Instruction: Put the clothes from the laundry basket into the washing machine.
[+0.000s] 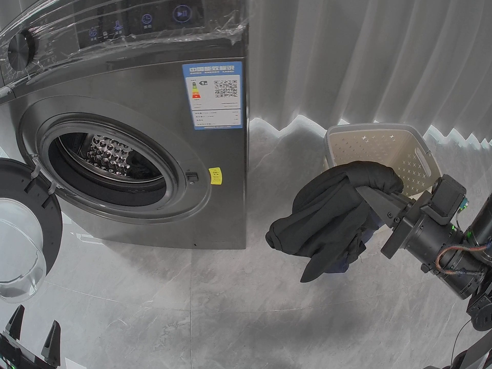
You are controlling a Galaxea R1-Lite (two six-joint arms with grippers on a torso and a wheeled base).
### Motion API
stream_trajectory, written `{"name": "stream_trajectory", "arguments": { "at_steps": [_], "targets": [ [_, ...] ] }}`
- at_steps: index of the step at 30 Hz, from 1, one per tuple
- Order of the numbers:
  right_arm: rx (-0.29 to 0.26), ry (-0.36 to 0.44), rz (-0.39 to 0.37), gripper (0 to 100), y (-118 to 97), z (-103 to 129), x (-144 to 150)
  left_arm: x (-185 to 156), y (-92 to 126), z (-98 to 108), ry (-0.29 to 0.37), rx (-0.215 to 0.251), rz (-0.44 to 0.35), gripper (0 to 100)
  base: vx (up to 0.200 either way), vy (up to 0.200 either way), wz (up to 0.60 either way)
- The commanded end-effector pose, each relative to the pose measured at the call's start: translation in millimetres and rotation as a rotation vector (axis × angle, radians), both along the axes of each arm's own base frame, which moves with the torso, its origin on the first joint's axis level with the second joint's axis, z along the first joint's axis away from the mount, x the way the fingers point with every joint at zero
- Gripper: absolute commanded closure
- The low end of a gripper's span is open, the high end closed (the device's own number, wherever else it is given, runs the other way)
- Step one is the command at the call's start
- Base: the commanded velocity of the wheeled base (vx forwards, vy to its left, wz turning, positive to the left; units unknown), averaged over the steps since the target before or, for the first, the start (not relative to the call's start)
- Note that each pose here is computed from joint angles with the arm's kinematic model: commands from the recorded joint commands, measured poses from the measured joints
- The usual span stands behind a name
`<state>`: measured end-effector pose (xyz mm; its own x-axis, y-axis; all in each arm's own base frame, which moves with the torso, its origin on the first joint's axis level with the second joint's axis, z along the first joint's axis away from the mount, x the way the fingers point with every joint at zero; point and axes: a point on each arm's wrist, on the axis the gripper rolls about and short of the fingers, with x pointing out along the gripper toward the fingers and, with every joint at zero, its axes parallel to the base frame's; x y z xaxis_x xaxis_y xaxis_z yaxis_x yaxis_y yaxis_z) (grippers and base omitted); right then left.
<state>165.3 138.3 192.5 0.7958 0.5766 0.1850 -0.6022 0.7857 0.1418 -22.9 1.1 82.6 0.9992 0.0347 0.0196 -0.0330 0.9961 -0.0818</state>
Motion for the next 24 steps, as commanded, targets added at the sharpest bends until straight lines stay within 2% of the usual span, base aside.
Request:
{"name": "stream_trajectory", "arguments": {
  "at_steps": [1, 4, 10, 24],
  "targets": [
    [0.005, -0.003, -0.004, 100, -0.4, 1.1, 0.3, -0.2, 0.0, -4.4, -0.002, 0.0, 0.001, 0, 0.0, 0.2, 0.0],
    [0.004, -0.002, -0.007, 100, -1.1, 0.7, 0.5, -0.2, 0.0, -4.4, -0.002, 0.0, 0.001, 0, 0.0, 0.2, 0.0],
    [0.007, -0.005, -0.008, 100, -1.6, 1.8, 0.4, -0.2, 0.0, -4.4, -0.002, 0.0, 0.001, 0, 0.0, 0.0, 0.0],
    [0.007, -0.007, -0.019, 100, -3.7, 2.3, 2.0, -0.2, 0.0, -4.4, -0.002, 0.0, 0.001, 0, -0.2, 0.0, 0.0]
  ]
}}
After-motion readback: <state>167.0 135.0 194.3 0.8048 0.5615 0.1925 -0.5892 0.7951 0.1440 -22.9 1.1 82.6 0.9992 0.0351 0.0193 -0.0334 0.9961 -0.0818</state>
